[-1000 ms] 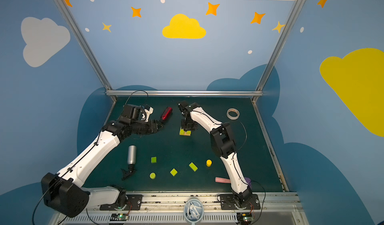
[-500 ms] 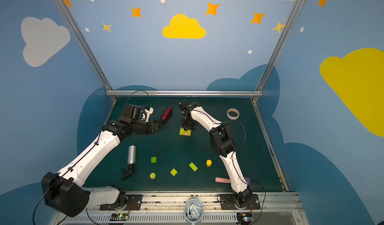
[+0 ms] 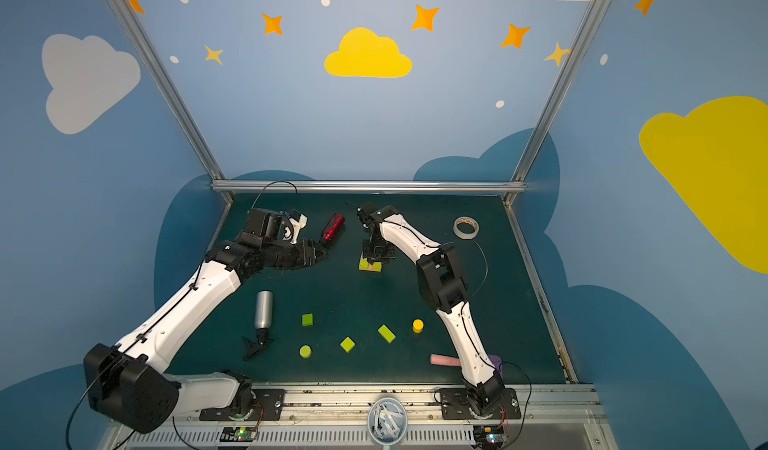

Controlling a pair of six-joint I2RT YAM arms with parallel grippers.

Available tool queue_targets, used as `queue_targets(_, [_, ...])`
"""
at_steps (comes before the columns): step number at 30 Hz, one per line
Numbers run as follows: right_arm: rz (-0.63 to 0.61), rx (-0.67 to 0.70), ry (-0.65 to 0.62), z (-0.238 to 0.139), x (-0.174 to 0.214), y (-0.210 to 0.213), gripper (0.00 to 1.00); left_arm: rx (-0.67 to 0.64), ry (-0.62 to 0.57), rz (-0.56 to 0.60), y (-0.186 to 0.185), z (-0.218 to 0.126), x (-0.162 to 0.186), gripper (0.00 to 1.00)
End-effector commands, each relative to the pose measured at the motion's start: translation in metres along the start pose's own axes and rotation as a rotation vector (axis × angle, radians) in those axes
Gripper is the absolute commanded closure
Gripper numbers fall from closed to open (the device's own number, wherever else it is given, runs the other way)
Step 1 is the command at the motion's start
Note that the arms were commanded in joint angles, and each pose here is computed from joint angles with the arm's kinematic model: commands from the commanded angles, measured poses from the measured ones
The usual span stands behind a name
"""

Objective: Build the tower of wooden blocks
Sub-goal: 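Lower the block against the wooden stack and open the right gripper, then raise both grippers slightly above the two lime-green blocks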

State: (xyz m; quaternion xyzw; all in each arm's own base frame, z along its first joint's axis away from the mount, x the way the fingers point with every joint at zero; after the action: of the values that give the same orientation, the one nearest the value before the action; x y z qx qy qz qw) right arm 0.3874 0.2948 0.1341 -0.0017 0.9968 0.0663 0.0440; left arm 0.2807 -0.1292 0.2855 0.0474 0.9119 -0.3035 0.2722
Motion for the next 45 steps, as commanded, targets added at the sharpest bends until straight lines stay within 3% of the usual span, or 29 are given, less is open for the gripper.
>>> queue_targets(1, [0.016, 0.003, 0.006, -0.001, -0.003, -0.001, 0.7, -0.003, 0.022, 0.007, 0.002, 0.003, 0.001, 0.44])
queue_targets(11, [0.025, 0.0, 0.009, 0.001, -0.005, -0.002, 0.67, -0.002, 0.02, 0.007, 0.001, 0.002, 0.001, 0.44])
queue_targets(24, [0.027, -0.015, 0.012, -0.002, -0.004, -0.001, 0.56, -0.005, 0.018, 0.005, 0.002, 0.002, 0.001, 0.44])
queue_targets(36, [0.022, -0.051, -0.065, -0.044, -0.002, -0.006, 0.4, 0.012, 0.024, -0.008, 0.001, 0.008, -0.002, 0.44])
queue_targets(45, [0.03, -0.096, -0.11, -0.071, 0.003, -0.024, 0.42, 0.014, 0.066, -0.009, 0.003, 0.029, -0.019, 0.47])
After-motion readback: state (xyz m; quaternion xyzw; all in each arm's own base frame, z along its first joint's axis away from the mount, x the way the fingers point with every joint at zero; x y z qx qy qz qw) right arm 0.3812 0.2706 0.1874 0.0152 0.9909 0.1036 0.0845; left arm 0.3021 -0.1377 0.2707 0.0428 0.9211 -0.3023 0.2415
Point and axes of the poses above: each gripper's point midway between its finger pads, its own z axis out along the fingers, its own y axis along the line the jaws close on, x = y × z, the point moved 9 cm from there along -z, back along the fingers, and after that the axes turned 6 degrees about z, right-handed, at the moved point
